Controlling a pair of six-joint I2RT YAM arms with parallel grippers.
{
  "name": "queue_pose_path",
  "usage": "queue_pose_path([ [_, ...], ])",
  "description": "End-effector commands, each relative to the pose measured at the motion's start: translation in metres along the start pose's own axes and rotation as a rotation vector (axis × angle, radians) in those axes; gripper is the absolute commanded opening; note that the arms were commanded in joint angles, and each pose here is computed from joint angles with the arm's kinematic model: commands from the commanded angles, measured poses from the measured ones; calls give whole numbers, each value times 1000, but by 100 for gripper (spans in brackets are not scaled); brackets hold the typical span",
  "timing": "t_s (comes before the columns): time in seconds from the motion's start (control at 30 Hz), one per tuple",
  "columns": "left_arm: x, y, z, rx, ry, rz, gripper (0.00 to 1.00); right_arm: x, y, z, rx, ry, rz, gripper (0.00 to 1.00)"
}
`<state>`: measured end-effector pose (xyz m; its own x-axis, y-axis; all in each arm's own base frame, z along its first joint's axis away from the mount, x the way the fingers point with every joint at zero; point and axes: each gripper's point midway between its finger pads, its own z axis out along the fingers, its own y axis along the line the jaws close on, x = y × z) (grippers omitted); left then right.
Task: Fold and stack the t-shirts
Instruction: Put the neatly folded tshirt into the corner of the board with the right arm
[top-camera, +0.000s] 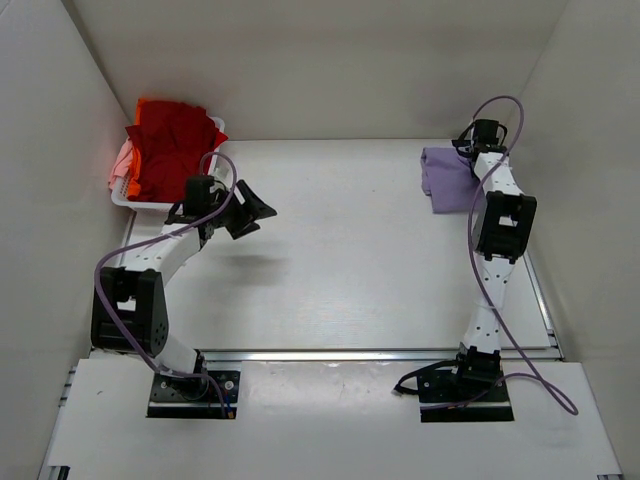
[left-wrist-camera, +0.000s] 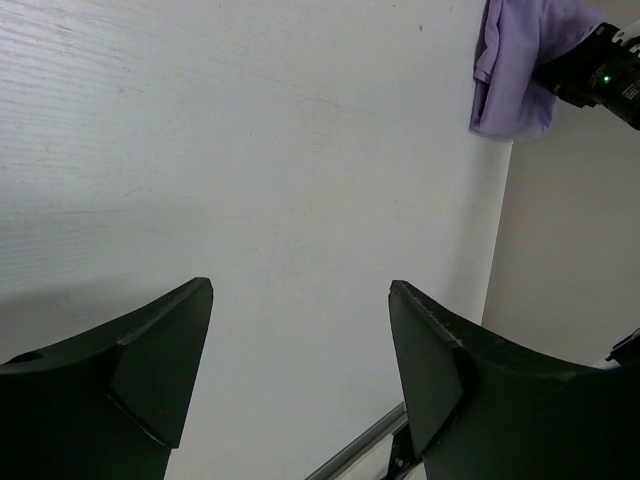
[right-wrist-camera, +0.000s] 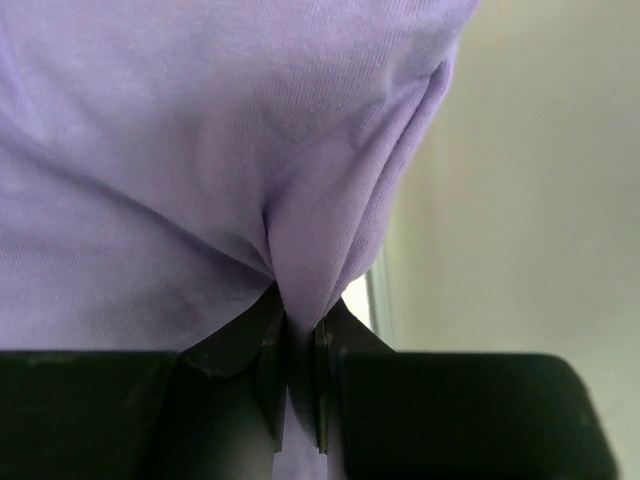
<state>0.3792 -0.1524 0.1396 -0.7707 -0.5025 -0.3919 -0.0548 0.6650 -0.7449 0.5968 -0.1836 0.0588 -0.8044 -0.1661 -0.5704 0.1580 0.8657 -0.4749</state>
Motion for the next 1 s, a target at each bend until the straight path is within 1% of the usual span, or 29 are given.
queue_pose_path([
  [0.0, -6, -16, -4, 37, 2, 52, 83, -25, -37, 13, 103, -108, 73, 0],
  [0.07, -7, -17, -2, 26, 12, 66, 83, -31, -44, 8, 151, -118, 106, 0],
  [0.1, -6, -17, -2, 24, 16, 71, 85, -29, -55, 6, 187, -109, 134, 2],
  [0.13, -8, -20, -3, 31, 14, 86, 98, -36, -58, 0, 202, -126, 157, 17],
  [0.17, -10, -21, -4, 33, 10, 96, 98, -40, -73, -10, 235, -129, 201, 40],
  [0.2, -11, -23, -6, 46, 13, 105, 99, -47, -83, -24, 255, -139, 231, 59],
  [0.23, -11, -24, -9, 59, 9, 114, 99, -53, -85, -30, 251, -154, 273, 99],
  [0.3, -7, -29, -15, 81, 25, 145, 99, -76, -91, -68, 175, -208, 332, 99],
  [0.33, -4, -23, -19, 66, 37, 152, 99, -93, -90, -96, 138, -253, 353, 99],
  [0.37, -5, -26, -23, 68, 31, 177, 99, -100, -84, -118, 109, -265, 346, 99],
  [0.4, 5, -25, -23, 59, 64, 181, 98, -111, -71, -133, 79, -288, 353, 99],
  [0.43, 6, -24, -26, 54, 70, 184, 99, -114, -75, -156, 72, -300, 364, 99],
  [0.47, 16, -30, -28, 69, 94, 201, 99, -112, -55, -169, 40, -284, 325, 99],
  [0.5, 22, -31, -30, 77, 106, 209, 99, -123, -43, -198, 11, -321, 317, 99],
  [0.53, 34, -33, -33, 82, 117, 224, 99, -119, -21, -221, -22, -316, 276, 99],
  [0.57, 36, -40, -40, 97, 104, 243, 99, -112, -12, -232, -30, -299, 257, 99],
  [0.6, 45, -37, -42, 89, 107, 253, 98, -102, 10, -255, -74, -297, 241, 99],
  [0.63, 49, -37, -47, 68, 81, 285, 98, -82, 21, -267, -91, -273, 247, 99],
  [0.67, 55, -42, -54, 53, 53, 328, 99, -58, 44, -282, -138, -257, 230, 100],
  [0.7, 65, -43, -55, 47, 62, 349, 99, -49, 65, -301, -184, -267, 243, 99],
  [0.73, 76, -43, -60, 36, 56, 370, 99, -23, 82, -314, -239, -261, 267, 100],
  [0.8, 86, -50, -72, 87, 33, 375, 99, 23, 91, -342, -304, -276, 290, 99],
  [0.83, 97, -42, -72, 85, 52, 364, 99, 29, 95, -352, -329, -294, 317, 99],
  [0.87, 104, -35, -74, 77, 69, 363, 99, 45, 96, -361, -365, -302, 330, 100],
  [0.9, 109, -28, -73, 57, 86, 383, 98, 54, 91, -368, -378, -322, 350, 99],
  [0.97, 123, -7, -75, -25, 140, 412, 99, 71, 81, -374, -383, -315, 382, 100],
])
